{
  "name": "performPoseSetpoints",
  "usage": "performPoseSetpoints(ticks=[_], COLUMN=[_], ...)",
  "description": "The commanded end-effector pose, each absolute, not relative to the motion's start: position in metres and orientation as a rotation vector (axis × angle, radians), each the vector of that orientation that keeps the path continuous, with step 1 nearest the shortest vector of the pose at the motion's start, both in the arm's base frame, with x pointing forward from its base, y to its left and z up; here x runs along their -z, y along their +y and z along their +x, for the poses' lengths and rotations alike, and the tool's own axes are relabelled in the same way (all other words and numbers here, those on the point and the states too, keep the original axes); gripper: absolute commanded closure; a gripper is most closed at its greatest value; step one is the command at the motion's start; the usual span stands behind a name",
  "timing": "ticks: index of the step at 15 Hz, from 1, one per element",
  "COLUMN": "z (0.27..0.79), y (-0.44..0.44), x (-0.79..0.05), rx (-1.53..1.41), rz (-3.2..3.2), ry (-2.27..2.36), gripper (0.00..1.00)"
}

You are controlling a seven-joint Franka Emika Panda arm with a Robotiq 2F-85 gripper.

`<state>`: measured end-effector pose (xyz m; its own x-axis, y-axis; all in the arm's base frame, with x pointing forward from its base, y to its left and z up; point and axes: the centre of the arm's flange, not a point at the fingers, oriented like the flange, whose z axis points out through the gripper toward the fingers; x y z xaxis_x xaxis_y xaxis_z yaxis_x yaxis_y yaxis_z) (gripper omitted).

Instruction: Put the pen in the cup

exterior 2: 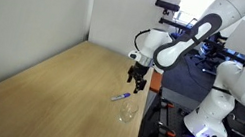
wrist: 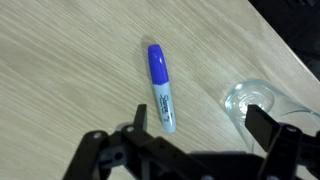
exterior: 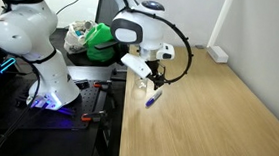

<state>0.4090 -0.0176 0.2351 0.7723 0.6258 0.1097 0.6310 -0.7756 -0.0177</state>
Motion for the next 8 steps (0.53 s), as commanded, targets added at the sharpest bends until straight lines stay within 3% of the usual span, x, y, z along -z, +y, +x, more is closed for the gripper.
performPoseSetpoints(ticks=[1, 8], z=[0.429, 0.453], y=[-0.023, -0.030], x=[-0.220, -0.195], rx=[0.124, 0.089], rz=[-2.877, -2.780], ry=[-1.137, -1.331], gripper=[0.00, 0.00])
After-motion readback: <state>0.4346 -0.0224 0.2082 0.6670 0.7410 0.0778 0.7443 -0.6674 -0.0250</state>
